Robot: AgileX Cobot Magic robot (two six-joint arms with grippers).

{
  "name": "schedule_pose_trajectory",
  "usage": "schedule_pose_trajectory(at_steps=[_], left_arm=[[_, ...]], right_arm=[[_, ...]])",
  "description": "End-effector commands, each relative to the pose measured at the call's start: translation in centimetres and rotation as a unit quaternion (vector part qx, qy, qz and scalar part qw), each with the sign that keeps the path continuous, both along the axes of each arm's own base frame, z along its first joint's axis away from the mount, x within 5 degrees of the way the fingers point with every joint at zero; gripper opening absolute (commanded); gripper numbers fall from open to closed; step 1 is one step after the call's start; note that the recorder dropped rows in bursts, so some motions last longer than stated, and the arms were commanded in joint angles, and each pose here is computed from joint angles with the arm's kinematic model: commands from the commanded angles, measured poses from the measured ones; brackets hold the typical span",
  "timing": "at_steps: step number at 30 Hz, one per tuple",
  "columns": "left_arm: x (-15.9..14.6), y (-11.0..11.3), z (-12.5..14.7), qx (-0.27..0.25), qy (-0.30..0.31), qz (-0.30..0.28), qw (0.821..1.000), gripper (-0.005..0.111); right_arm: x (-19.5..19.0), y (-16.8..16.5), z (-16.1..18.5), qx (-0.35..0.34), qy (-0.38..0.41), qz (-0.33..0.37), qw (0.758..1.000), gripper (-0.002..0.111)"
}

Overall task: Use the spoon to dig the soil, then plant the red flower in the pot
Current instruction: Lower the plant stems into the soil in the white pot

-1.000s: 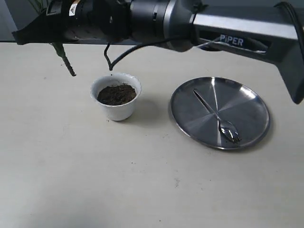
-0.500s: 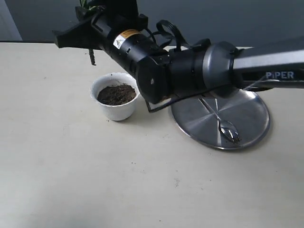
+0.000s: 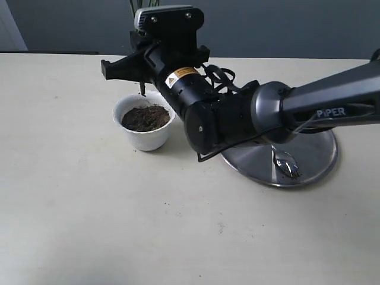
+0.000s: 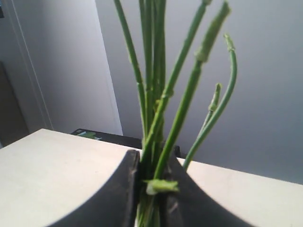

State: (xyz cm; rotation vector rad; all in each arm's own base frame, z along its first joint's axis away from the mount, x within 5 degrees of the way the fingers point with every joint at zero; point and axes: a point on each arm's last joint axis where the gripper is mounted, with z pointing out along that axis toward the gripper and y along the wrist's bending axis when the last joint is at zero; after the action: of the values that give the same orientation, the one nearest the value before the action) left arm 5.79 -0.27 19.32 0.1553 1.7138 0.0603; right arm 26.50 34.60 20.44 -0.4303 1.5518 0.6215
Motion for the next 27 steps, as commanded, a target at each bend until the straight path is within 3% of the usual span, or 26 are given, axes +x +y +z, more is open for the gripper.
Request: schedule_pose_trajectory(at_steps=[1, 27], left_arm=[[0.0, 0.0, 0.0, -0.002, -0.007, 0.002, 1.000, 0.000], [0.0, 0.0, 0.0, -0.001, -0.005, 0.002, 1.000, 0.000]], right_arm=[[0.3, 0.0, -1.4, 0.005, 0.003, -0.009, 1.000, -0.001], [0.6, 0.3, -4.7, -0.001, 0.027, -0.011, 1.000, -0.001]])
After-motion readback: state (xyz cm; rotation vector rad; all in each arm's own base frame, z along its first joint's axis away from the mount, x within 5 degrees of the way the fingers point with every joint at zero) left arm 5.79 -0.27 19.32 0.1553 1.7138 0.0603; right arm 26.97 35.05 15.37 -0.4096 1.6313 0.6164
